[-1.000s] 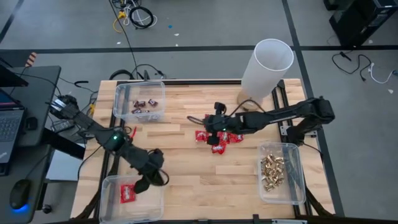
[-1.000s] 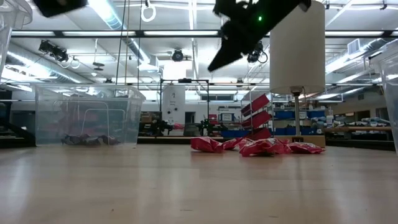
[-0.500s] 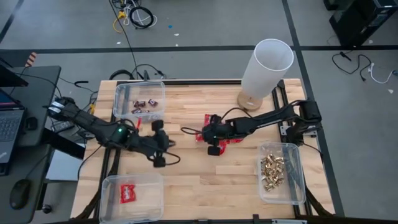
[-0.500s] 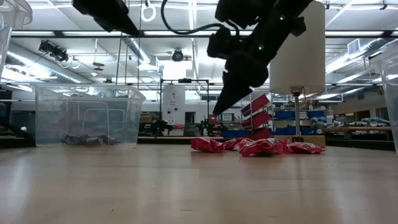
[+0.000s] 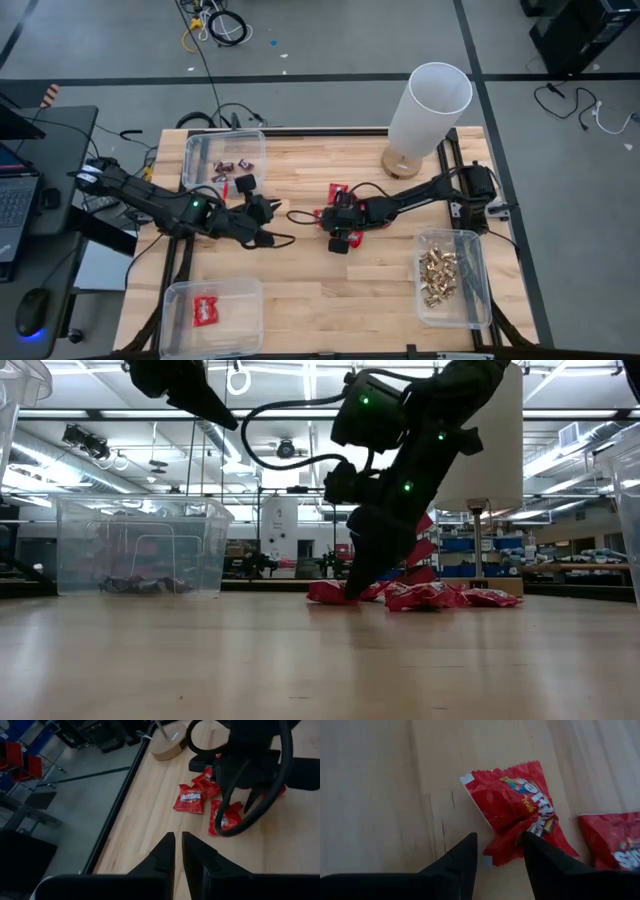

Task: Sort candy
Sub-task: Put the red chocolate into the bottom left transparent bin

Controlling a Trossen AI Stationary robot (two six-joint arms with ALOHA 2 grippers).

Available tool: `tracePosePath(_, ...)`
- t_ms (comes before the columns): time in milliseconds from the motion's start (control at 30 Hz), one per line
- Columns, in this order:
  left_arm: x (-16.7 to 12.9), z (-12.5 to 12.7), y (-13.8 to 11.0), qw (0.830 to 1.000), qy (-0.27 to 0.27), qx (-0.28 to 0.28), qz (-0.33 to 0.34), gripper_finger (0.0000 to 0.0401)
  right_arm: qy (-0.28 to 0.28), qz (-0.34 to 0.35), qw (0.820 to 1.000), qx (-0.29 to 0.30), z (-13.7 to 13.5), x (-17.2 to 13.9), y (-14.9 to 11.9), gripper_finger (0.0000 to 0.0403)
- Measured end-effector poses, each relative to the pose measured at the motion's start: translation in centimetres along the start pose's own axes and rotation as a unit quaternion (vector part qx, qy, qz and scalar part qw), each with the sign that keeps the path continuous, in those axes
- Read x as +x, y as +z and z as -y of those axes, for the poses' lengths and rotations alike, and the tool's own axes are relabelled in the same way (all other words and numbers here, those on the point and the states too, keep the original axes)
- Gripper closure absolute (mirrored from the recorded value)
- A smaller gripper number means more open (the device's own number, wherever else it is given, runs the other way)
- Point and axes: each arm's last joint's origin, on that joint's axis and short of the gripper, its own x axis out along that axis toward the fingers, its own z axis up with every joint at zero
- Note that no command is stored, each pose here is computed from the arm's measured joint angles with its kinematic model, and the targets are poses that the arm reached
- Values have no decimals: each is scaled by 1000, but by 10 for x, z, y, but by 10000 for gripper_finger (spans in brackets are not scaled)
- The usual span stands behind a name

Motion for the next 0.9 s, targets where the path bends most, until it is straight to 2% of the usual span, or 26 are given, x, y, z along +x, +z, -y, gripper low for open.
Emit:
tracePosePath(200,1,-1,0,1000,2,-5,-1,364,-7,-3,1000,10,4,2,0,285)
tracePosePath(433,4,3,-4,1000,-15,-8,0,364,-9,-3,1000,-1,6,2,0,390)
tracePosePath(733,19,18,-27,999,-34,4,29,364,-9,1,1000,6,7,3,1,400)
tracePosePath(900,23,25,-33,995,-80,13,52,364,31,19,999,12,4,1,6,402)
